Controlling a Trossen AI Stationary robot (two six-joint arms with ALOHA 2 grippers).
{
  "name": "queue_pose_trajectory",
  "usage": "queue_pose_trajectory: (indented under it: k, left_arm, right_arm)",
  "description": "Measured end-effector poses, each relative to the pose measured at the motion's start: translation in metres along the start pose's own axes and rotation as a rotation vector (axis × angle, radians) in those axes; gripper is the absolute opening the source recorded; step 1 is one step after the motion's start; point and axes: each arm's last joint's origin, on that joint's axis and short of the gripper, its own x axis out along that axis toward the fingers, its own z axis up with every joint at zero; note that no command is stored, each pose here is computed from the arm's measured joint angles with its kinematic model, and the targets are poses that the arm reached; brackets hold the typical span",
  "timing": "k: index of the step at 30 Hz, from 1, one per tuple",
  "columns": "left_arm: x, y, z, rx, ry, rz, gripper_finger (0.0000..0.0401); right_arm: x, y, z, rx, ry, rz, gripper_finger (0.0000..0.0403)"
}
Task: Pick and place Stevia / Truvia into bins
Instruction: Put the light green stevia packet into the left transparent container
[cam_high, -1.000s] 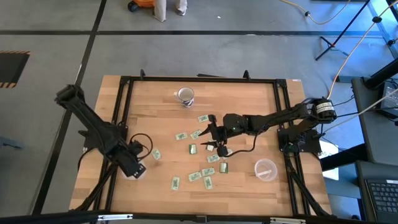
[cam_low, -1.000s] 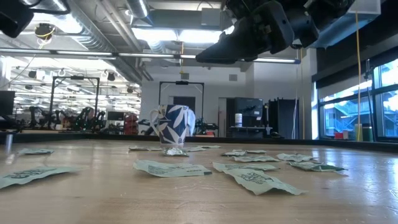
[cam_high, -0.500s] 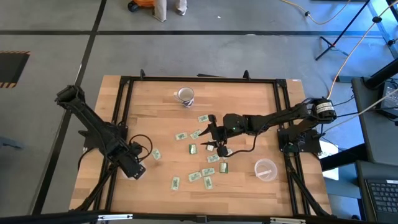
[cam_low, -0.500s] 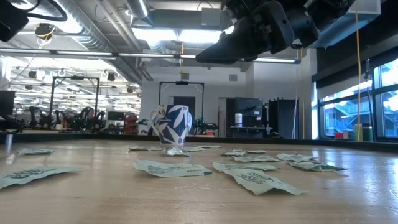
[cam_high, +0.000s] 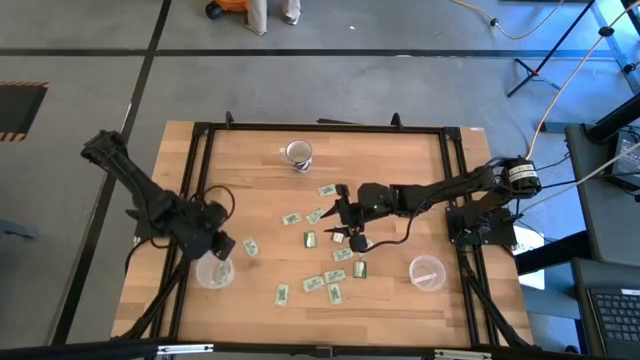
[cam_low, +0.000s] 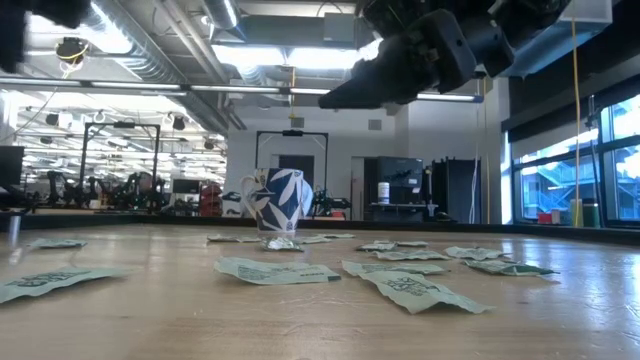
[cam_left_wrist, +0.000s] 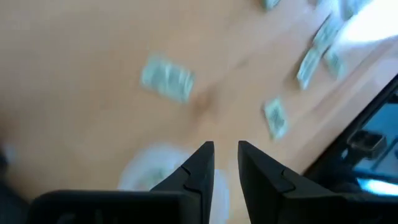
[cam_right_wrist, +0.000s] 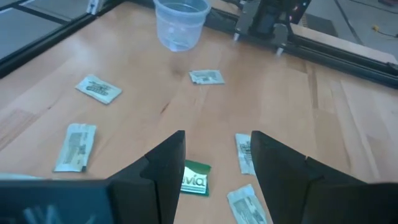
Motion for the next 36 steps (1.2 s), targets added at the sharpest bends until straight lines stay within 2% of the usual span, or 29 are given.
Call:
queue_pose_trajectory:
  k: [7, 14, 21, 30, 36]
  left_arm:
    - [0.011, 0.0, 0.026, 0.231, -0.093, 0.069, 0.0066]
    - [0.041, -0.002, 0.046, 0.37, -0.017, 0.206, 0.0066]
    - [0.079, -0.009, 0.055, 0.535, 0.101, 0.306, 0.0065]
    - [0.11, -0.007, 0.057, 0.496, 0.224, 0.395, 0.0065]
    - [0.122, -0.012, 0.057, 0.484, 0.233, 0.356, 0.0065]
  right_arm:
    - [0.0, -0.004, -0.001, 0.006, 0.006, -0.019, 0.0184]
    - [-0.001, -0.004, -0.001, 0.006, 0.004, -0.021, 0.0184]
    - [-0.001, -0.004, -0.001, 0.007, 0.004, -0.021, 0.0184]
    - [-0.001, -0.004, -0.003, 0.017, 0.026, -0.014, 0.0184]
    - [-0.001, -0.004, -0.003, 0.04, 0.025, -0.015, 0.0184]
